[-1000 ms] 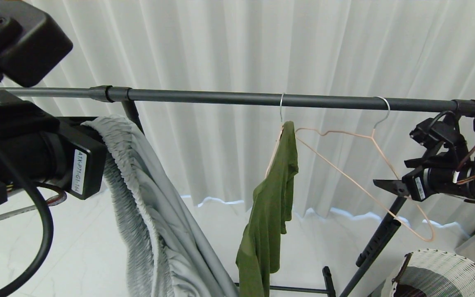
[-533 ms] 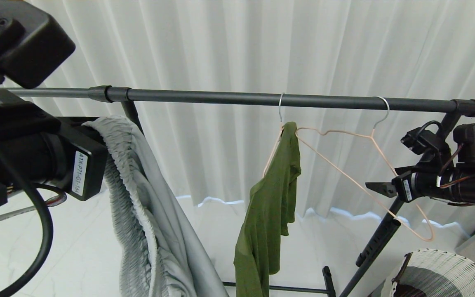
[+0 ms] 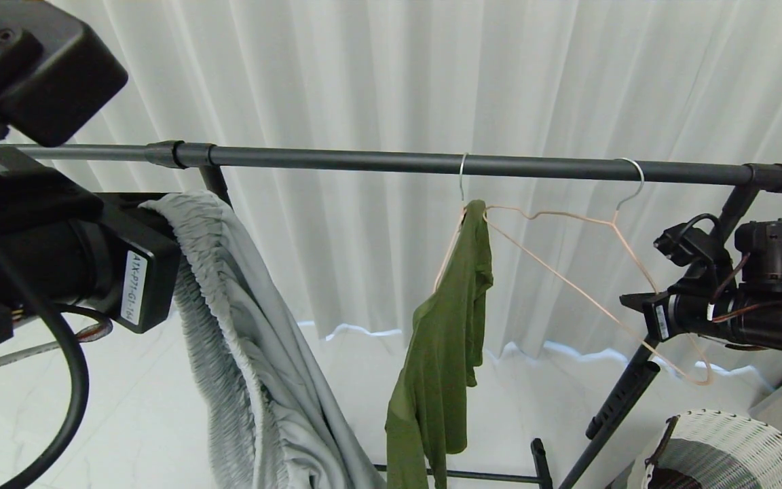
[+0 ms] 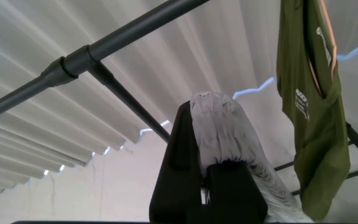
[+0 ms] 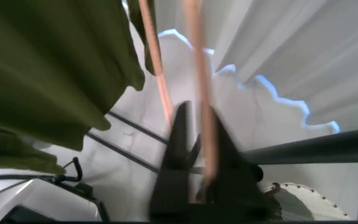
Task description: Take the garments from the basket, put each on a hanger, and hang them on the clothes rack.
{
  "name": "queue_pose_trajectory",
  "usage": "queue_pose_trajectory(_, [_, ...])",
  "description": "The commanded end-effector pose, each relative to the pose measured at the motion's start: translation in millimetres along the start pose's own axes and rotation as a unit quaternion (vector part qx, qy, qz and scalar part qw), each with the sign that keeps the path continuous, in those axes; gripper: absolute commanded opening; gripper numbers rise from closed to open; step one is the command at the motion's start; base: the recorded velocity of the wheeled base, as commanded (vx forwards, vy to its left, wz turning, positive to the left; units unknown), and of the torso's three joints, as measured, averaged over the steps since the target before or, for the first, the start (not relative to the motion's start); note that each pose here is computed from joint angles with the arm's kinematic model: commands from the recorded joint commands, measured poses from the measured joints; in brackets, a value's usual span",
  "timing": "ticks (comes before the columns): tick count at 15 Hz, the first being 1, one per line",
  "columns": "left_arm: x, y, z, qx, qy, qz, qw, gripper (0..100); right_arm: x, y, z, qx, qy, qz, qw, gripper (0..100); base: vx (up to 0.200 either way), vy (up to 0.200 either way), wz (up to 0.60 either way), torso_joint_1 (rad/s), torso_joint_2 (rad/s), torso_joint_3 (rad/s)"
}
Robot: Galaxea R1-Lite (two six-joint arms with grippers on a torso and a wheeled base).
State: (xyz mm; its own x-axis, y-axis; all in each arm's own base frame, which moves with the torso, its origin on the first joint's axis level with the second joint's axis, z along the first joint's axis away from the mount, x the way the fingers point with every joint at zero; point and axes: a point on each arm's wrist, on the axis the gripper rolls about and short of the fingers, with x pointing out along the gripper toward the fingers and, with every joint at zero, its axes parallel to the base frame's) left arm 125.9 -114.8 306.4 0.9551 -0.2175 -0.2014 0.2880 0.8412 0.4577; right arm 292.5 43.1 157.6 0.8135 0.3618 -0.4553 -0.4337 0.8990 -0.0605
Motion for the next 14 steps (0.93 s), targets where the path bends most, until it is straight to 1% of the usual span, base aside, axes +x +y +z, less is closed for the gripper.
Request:
queue_pose_trajectory(1, [1,-1.0,0,0.001,0.002,-0.001,1.0000,0,1,0.2,-0.9,0.001,0.002,0.001,1.0000,0,0.000,0.000,0.00,0.000,0.00,0.000])
queue_pose_trajectory(5, [1,-1.0,0,0.001,0.002,-0.001,1.0000,0,-4,0.8,2.9,0.005,-0.008,0.000,1.0000,0,0.000,0.000,0.00,0.000,0.00,0.000])
queue_pose_trajectory(7, [1,-1.0,0,0.001,0.002,-0.001,1.0000,0,-11,1.8,8.9,0.017,-0.027,-0.003,0.9995,0,0.000,0.000,0.00,0.000,0.00,0.000])
queue_pose_trajectory(8, [1,-1.2,-1,0.001,0.002,-0.001,1.0000,0,-21,3.0,16.0,0.031,-0.048,-0.006,0.9984,0,0.000,0.000,0.00,0.000,0.00,0.000])
queue_pose_trajectory(10, [1,-1.6,-2,0.002,0.004,-0.002,1.0000,0,-36,5.4,21.1,0.044,-0.066,-0.009,0.9968,0,0.000,0.000,0.00,0.000,0.00,0.000])
queue_pose_trajectory(12, [1,-2.7,-5,0.005,0.008,-0.003,1.0000,0,-53,10.6,18.4,0.047,-0.070,-0.011,0.9964,0,0.000,0.000,0.00,0.000,0.00,0.000])
queue_pose_trajectory(14, [1,-3.0,-6,0.006,0.009,-0.003,0.9999,0,-73,18.3,8.6,0.046,-0.063,-0.010,0.9969,0,0.000,0.000,0.00,0.000,0.00,0.000])
